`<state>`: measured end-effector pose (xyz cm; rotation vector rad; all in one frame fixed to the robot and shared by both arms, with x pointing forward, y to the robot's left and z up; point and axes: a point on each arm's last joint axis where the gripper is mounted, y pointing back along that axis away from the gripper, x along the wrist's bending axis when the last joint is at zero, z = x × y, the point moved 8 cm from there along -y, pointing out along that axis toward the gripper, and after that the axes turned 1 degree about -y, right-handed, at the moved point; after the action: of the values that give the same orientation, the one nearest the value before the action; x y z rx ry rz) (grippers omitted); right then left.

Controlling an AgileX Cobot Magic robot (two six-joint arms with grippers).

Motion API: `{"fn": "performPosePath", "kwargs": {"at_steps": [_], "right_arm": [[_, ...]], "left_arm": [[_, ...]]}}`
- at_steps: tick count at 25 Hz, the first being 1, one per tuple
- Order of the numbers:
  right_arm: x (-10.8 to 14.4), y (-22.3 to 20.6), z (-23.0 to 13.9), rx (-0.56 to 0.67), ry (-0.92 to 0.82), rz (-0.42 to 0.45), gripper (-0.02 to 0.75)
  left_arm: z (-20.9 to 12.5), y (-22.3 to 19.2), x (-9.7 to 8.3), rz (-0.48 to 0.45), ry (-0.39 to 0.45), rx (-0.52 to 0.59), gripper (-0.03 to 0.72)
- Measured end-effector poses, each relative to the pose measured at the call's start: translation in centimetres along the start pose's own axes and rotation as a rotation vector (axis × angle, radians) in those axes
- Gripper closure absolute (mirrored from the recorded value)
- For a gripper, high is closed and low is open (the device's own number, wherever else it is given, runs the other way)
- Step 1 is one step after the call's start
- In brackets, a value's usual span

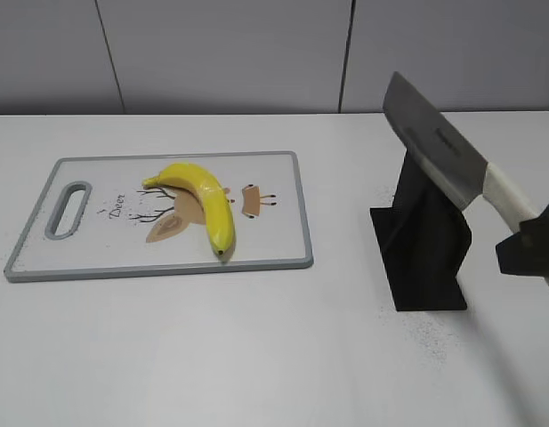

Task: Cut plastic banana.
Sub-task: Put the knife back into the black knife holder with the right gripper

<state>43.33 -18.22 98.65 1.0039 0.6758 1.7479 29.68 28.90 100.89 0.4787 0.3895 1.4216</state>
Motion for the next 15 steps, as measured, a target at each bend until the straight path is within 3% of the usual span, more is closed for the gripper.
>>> {"fn": "performPosePath", "kwargs": {"at_steps": [4,15], "right_arm": [[-0.7,0.1,0.7,-0.046,-0.058,-0.037,0.549],[-1.7,-2.1,2.0,-0.071,-0.116,-0.099,0.549]], "left_arm": [[0.6,0.0,0.0,0.004,-0.003,-0.071,0.123],[0.6,-0.2,0.0,0.004,-0.003,-0.075,0.135]]}}
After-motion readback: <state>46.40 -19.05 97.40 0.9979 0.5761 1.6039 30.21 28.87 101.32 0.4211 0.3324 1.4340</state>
